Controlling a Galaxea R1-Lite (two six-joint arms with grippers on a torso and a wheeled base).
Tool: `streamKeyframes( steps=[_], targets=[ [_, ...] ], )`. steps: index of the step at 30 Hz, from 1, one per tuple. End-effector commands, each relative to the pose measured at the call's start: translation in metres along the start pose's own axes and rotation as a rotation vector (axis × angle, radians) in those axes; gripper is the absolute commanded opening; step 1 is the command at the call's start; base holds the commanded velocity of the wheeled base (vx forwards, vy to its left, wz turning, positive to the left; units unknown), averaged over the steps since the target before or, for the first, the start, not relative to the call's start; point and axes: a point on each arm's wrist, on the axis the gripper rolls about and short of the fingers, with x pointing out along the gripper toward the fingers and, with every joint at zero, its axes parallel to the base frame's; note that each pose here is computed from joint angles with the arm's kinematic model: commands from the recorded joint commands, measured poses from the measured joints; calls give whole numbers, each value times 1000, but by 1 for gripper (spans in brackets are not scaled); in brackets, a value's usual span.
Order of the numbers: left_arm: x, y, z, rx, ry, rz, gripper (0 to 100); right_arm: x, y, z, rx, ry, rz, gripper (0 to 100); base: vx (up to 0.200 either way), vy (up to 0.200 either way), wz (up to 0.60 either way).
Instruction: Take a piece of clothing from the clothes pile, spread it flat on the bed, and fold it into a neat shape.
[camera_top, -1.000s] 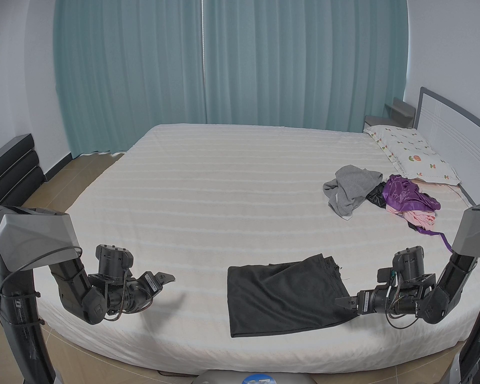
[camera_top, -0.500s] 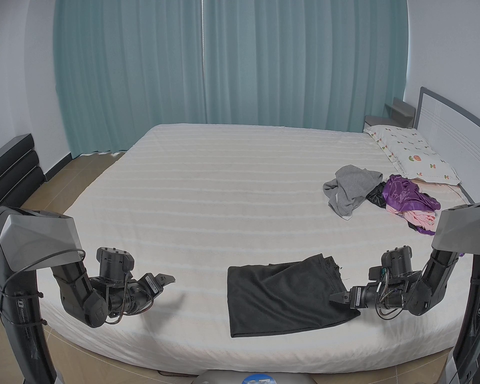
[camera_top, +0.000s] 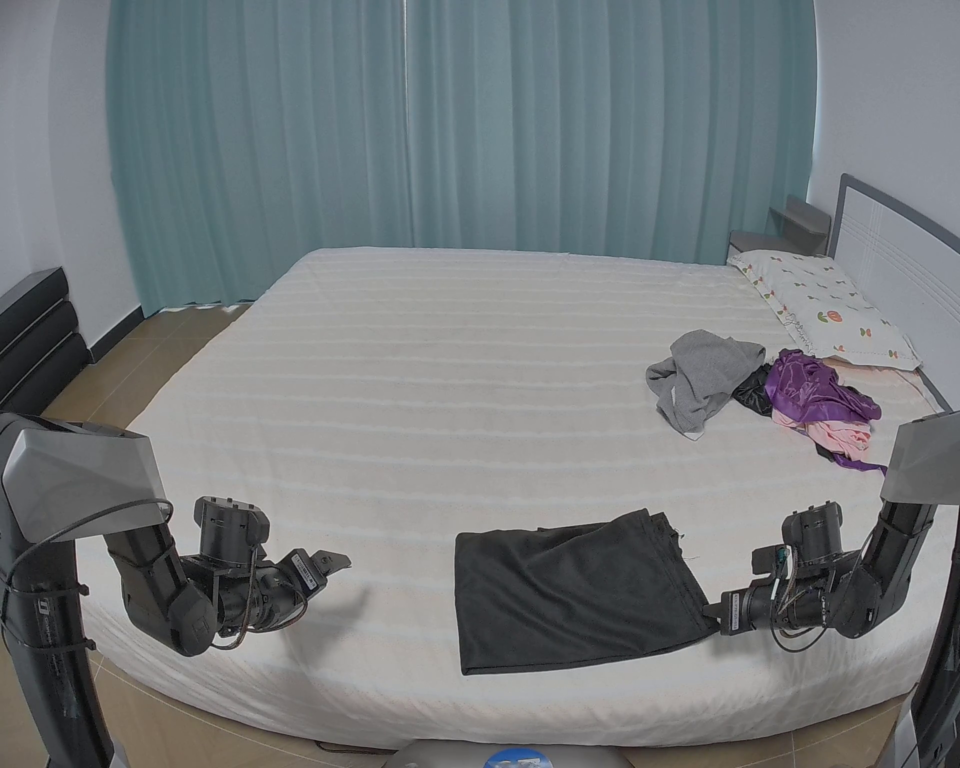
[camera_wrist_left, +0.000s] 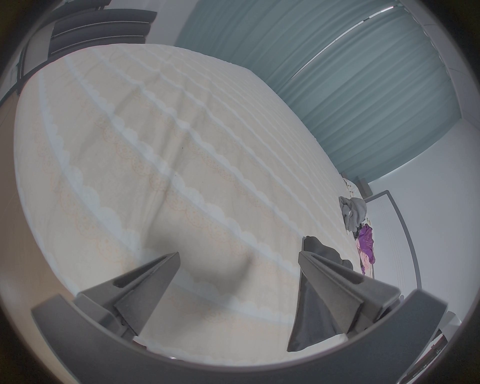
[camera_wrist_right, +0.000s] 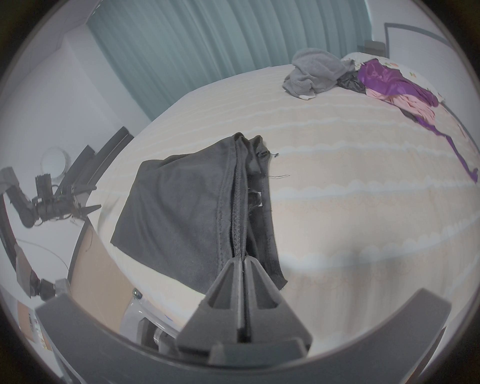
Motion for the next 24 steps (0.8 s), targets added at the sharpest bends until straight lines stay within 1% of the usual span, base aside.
streamKeyframes(
  steps=[1,5,10,11,15,19,21,23,24],
  targets=[
    [1,0,0,-1,2,1,100,-10,1,-2,-33,-4,-3,0,0,0,0],
    [1,1,-1,0,3,4,100,-13,-3,-4,-33,1,-17,0,0,0,0],
    [2,2,-1,15,6,7,100,-21,-1,-4,-45,9,-17,0,0,0,0],
    [2,2,-1,20,6,7,100,-23,0,-4,-44,16,-18,100,0,0,0],
    [2,2,-1,23,6,9,100,-26,2,-6,-63,56,-17,100,0,0,0],
    [2,2,-1,23,6,9,100,-24,1,1,-62,24,-11,100,0,0,0],
    [2,2,-2,23,7,10,100,-20,1,16,-22,-29,-7,100,0,0,0],
    [2,2,-2,24,7,10,100,-14,3,31,54,-71,15,100,0,0,0],
    [2,2,-2,23,6,9,100,-13,3,32,62,-75,18,100,0,0,0]
  ],
)
